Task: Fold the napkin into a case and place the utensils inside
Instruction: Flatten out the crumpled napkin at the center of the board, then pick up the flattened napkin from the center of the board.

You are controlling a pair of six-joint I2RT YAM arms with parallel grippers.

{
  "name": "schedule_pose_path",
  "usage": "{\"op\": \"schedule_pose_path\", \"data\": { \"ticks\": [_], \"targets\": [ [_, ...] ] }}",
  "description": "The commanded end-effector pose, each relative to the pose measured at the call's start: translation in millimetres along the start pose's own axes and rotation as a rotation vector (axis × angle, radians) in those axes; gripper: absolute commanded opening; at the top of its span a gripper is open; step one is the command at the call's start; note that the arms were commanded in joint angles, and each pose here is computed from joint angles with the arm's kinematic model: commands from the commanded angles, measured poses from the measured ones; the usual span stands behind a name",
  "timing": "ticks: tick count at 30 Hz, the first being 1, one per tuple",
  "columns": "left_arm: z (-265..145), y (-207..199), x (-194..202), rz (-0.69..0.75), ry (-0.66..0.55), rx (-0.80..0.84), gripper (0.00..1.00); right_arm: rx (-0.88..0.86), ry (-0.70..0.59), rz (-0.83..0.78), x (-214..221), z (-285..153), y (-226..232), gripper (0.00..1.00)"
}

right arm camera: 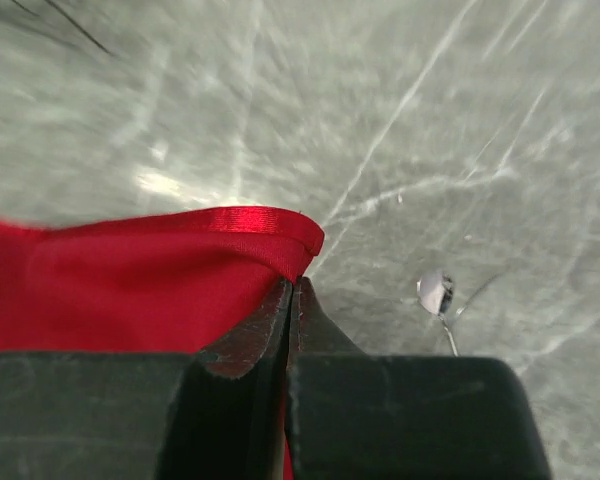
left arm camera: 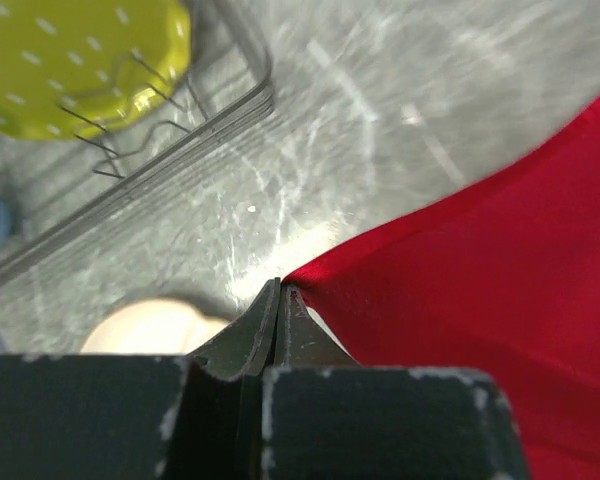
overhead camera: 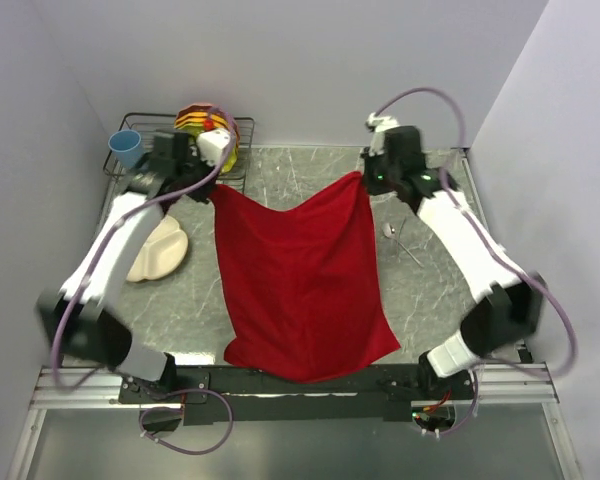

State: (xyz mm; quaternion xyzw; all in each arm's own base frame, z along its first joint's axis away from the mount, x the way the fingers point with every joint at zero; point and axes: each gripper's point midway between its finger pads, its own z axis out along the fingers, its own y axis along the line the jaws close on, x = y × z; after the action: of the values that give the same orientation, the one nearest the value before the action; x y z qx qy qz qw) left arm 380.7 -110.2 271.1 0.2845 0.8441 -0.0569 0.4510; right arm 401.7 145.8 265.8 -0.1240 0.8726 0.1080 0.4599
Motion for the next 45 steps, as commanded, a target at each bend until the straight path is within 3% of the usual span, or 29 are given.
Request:
{"op": "schedule_pose_path", "data": {
  "ticks": [1, 5, 6, 7, 8, 9, 11, 12, 13, 16, 18, 20, 24, 27, 36, 45],
  "targets": [
    [78.4, 35.2, 8.7, -0.024, 0.036, -0.108, 0.01, 0.097, -0.049, -0.011, -6.6, 61.9, -25.2, 0.0],
    [141.9, 47.1, 25.2, -0.048, 0.088, -0.089, 0.01, 0.125, 0.002, -0.002, 5.2, 117.4, -38.9, 0.0],
    [149.2, 53.3, 14.8, -0.059, 0.075, -0.095, 0.01, 0.139, 0.012, 0.002, -3.7, 120.4, -44.1, 0.24],
    [169.2, 53.0, 29.1, -0.076, 0.122, -0.074, 0.05, 0.143, 0.066, 0.009, 8.9, 135.3, -48.3, 0.4],
    [171.9, 54.9, 30.4, -0.084, 0.137, -0.048, 0.3, 0.128, 0.09, 0.013, 8.5, 135.6, -48.5, 0.55],
    [171.1, 61.5, 23.9, -0.094, 0.131, -0.058, 0.44, 0.124, 0.118, 0.019, 4.4, 128.0, -49.9, 0.79],
    [153.0, 74.0, 20.6, -0.12, 0.111, -0.071, 0.57, 0.098, 0.133, 0.01, 2.1, 112.7, -56.7, 0.87],
    [147.4, 63.2, 33.8, -0.126, 0.121, -0.018, 0.58, 0.091, 0.168, 0.008, 13.9, 104.4, -59.2, 0.89],
    [122.7, 61.3, 22.3, -0.107, 0.077, -0.013, 0.59, 0.077, 0.145, -0.026, 6.3, 85.1, -62.2, 0.91],
    [88.2, 16.0, 59.2, -0.03, 0.128, 0.16, 0.58, -0.059, 0.238, -0.111, 41.2, 54.3, -43.0, 0.91],
    [70.7, -15.2, 110.5, -0.047, 0.25, 0.256, 0.55, -0.157, 0.338, -0.116, 79.0, 38.7, -27.7, 0.87],
    [47.4, -38.6, 130.5, -0.061, 0.286, 0.328, 0.52, -0.205, 0.372, -0.136, 95.8, 24.4, -19.0, 0.83],
    [16.1, -89.3, 185.8, -0.079, 0.391, 0.46, 0.48, -0.281, 0.512, -0.16, 154.4, 4.6, -3.9, 0.64],
    [6.3, -108.3, 212.4, -0.026, 0.435, 0.471, 0.48, -0.294, 0.58, -0.231, 190.6, 0.5, -0.9, 0.58],
    [28.1, -94.7, 241.2, 0.039, 0.579, 0.4, 0.43, -0.292, 0.745, -0.343, 258.9, 3.5, 0.4, 0.45],
    [39.8, -74.5, 260.6, 0.062, 0.671, 0.397, 0.42, -0.394, 0.939, -0.447, 321.6, -20.8, 23.6, 0.46]
  ]
}}
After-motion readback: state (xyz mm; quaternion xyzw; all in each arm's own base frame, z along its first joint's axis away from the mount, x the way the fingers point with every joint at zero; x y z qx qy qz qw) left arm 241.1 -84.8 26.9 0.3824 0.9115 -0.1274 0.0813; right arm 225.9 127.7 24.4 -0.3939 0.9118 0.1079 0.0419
